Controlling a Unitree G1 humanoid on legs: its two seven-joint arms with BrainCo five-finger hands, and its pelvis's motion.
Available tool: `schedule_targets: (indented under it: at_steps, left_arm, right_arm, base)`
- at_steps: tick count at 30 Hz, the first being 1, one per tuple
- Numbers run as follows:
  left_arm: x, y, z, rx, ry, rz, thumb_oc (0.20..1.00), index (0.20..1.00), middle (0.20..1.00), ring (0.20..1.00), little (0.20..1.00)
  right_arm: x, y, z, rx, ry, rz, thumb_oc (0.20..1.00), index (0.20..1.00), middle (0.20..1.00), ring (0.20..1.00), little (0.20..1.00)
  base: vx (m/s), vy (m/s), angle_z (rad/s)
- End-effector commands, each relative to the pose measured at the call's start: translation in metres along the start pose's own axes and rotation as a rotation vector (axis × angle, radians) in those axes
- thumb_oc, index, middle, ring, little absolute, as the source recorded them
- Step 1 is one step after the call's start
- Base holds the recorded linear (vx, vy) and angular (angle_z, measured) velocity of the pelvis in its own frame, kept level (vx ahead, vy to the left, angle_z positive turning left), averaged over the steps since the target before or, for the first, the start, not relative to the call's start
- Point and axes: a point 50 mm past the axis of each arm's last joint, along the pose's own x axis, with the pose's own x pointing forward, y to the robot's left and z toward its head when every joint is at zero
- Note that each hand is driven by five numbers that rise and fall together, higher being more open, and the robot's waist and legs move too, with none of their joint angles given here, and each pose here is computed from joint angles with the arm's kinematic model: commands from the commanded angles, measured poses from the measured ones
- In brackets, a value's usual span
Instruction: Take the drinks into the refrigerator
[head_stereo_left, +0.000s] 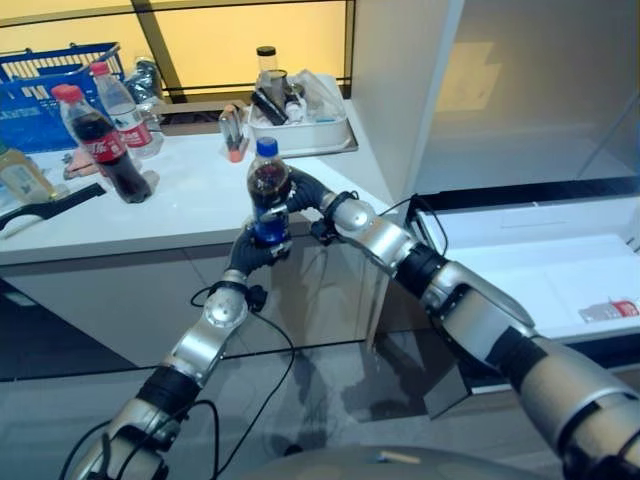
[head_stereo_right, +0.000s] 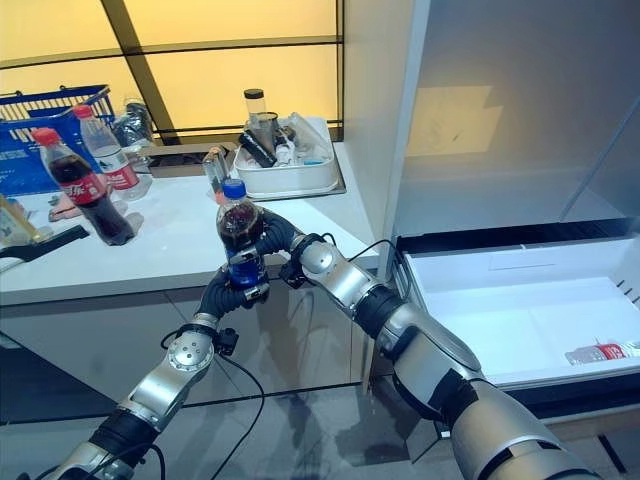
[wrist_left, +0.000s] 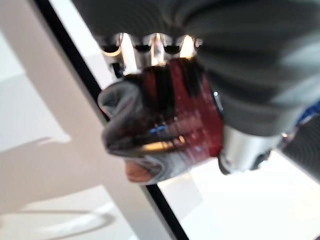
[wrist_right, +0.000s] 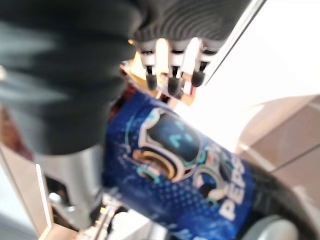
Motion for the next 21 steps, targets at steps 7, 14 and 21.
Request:
schedule_targets:
  at_steps: [7, 14, 21]
  left_arm:
    - [0.031, -0.008, 0.125, 0.036, -0.543, -0.068, 0.2, 0.2, 0.2, 0.2, 0.2]
    - [0.028, -0.007, 0.119, 0.015, -0.517, -0.061, 0.2, 0.2, 0.2, 0.2, 0.2]
    - [0.03, -0.013, 0.115, -0.02, -0.486, -0.069, 0.2, 0.2, 0.2, 0.2, 0.2]
  right_arm:
    - [0.015, 0.008, 0.032, -0.014, -0.071, -0.016, 0.928, 0.928, 0.928, 0.928, 0.928]
    - [0.004, 0.02, 0.024, 0.27, -0.127, -0.012, 0.2, 0.2, 0.2, 0.2, 0.2]
    - [-0.004, 0.034, 0.023, 0.552, -0.16, 0.03, 0.2, 0.2, 0.2, 0.2, 0.2]
  base:
    - [0.0, 0.013, 0.07]
    - [0.0, 0.0, 0.0]
    - [0.0, -0.003, -0.01]
